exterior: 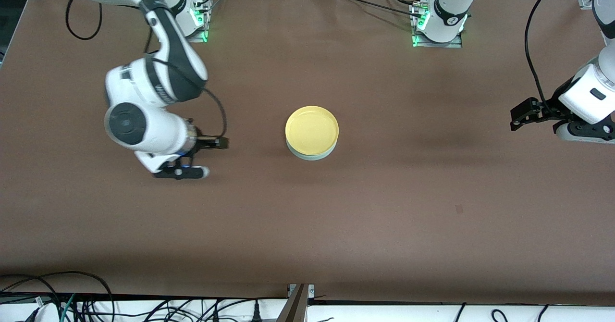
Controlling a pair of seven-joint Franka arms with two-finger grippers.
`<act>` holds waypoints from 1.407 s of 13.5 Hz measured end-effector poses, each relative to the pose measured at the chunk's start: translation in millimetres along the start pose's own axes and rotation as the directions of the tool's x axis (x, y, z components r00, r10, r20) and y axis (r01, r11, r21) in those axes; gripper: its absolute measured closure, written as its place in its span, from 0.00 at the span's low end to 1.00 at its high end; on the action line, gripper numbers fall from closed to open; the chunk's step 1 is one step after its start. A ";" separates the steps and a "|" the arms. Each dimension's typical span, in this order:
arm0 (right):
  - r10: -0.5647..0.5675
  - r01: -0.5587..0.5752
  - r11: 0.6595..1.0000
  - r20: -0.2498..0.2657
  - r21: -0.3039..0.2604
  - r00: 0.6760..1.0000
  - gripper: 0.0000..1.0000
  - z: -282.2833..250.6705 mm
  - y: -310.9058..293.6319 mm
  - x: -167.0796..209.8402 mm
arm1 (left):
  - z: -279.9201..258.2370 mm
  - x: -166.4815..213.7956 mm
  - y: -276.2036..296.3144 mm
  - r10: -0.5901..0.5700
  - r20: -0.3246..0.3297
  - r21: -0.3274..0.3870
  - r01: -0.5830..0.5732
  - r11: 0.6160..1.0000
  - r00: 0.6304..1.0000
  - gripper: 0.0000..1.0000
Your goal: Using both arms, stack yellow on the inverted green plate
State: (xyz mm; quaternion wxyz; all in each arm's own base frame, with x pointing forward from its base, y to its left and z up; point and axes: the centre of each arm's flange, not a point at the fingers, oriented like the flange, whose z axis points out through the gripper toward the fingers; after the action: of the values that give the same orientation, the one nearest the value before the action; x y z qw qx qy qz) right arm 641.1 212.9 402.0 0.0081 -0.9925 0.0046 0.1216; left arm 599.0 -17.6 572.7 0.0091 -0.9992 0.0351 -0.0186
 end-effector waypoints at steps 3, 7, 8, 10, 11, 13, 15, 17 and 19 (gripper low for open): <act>0.000 0.002 0.999 0.045 -0.037 0.999 0.00 -44.5 51.9 -1.4 | -0.6 0.2 2.2 0.004 -0.001 0.000 -0.004 1.000 1.000 0.00; 0.049 -0.049 0.999 -0.014 -0.013 0.999 0.00 -128.2 132.4 -30.5 | -1.4 0.3 2.9 0.005 -0.003 -0.001 -0.005 1.000 1.000 0.00; 0.075 -0.075 0.997 -0.022 0.000 0.997 0.00 -146.5 154.4 -43.6 | -1.5 0.4 3.1 0.006 -0.003 -0.001 -0.006 1.000 1.000 0.00; 0.108 -0.108 0.994 -0.032 0.002 0.994 0.00 -174.6 184.8 -72.8 | -1.6 0.4 3.9 0.007 -0.003 -0.001 -0.007 1.000 1.000 0.00; 0.118 -0.119 0.992 -0.037 -0.027 0.992 0.00 -184.3 192.3 -85.6 | -1.7 0.4 4.3 0.008 -0.004 -0.001 -0.008 1.000 1.000 0.00; 0.129 -0.134 0.989 -0.077 -0.067 0.989 0.00 -205.2 200.6 -106.1 | -1.8 0.5 5.1 0.010 -0.004 -0.001 -0.010 1.000 1.000 0.00; 0.136 -0.144 0.988 -0.116 -0.059 0.984 0.00 -224.8 207.6 -124.3 | -1.8 0.5 5.3 0.011 -0.004 -0.001 -0.011 1.000 1.000 0.00; 0.137 -0.145 0.988 -0.127 -0.050 0.982 0.00 -232.5 221.4 -137.0 | -1.9 0.5 5.3 0.011 -0.004 -0.001 -0.011 1.000 1.000 0.00; 0.082 -0.087 0.995 -0.102 -0.054 0.991 0.00 -227.5 229.1 -142.7 | -1.9 0.5 5.4 0.011 -0.004 -0.001 -0.011 1.000 1.000 0.00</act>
State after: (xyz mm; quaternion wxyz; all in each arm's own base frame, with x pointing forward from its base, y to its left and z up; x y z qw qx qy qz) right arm 555.0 -19.1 653.7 -0.0263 -0.9961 0.0435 0.0721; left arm 599.1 -23.0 574.5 0.0086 -0.9989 0.0409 -0.0205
